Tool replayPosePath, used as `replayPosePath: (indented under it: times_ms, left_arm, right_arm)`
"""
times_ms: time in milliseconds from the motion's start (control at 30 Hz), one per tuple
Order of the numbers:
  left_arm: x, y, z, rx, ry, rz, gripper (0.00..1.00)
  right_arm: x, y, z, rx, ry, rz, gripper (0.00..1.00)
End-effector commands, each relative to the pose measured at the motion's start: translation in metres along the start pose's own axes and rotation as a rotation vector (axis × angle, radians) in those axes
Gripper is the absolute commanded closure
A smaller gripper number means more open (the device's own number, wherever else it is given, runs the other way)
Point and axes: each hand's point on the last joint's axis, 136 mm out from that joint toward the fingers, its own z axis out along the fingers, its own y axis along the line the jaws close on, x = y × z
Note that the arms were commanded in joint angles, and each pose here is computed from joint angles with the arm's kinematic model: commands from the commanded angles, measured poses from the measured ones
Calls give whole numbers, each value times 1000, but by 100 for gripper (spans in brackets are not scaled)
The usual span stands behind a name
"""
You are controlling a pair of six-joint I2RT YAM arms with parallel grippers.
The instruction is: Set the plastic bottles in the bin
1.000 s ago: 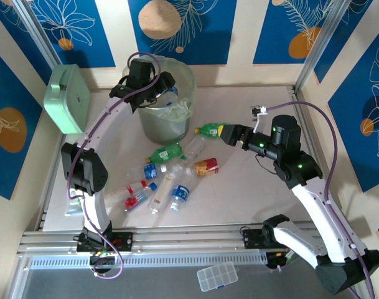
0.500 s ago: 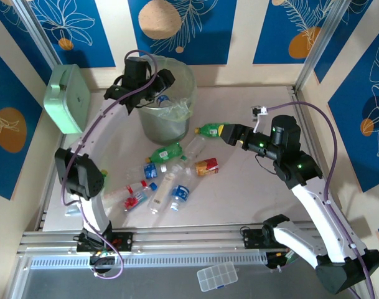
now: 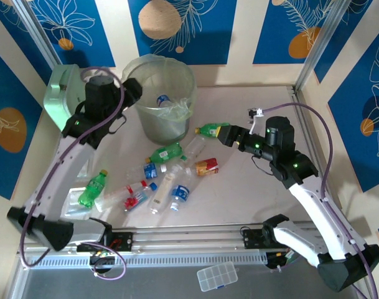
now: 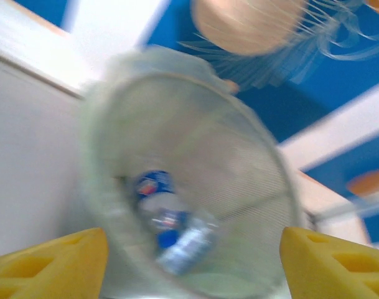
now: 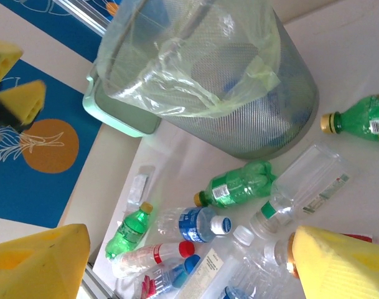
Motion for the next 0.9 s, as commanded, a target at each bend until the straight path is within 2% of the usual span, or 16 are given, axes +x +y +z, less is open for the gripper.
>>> replayPosePath:
  times_ms: [0, 233, 433, 633, 867]
  left_arm:
    - [-9, 86, -20, -367, -131, 35, 25]
    - [49, 210, -51, -728, -70, -300, 21]
    - [92, 276, -71, -943, -119, -543, 2]
    - [122, 307, -65, -1024, -105, -677, 1]
    - [147, 317, -48, -1030, -53, -796, 1]
  right_arm:
    - [6, -10, 10, 37, 15, 33, 15]
    - [15, -5, 22, 26, 63, 57, 16]
    - [20, -5, 23, 36, 73, 56, 16]
    - [21, -4, 22, 31, 75, 50, 16]
    - [20, -5, 20, 40, 72, 28, 16]
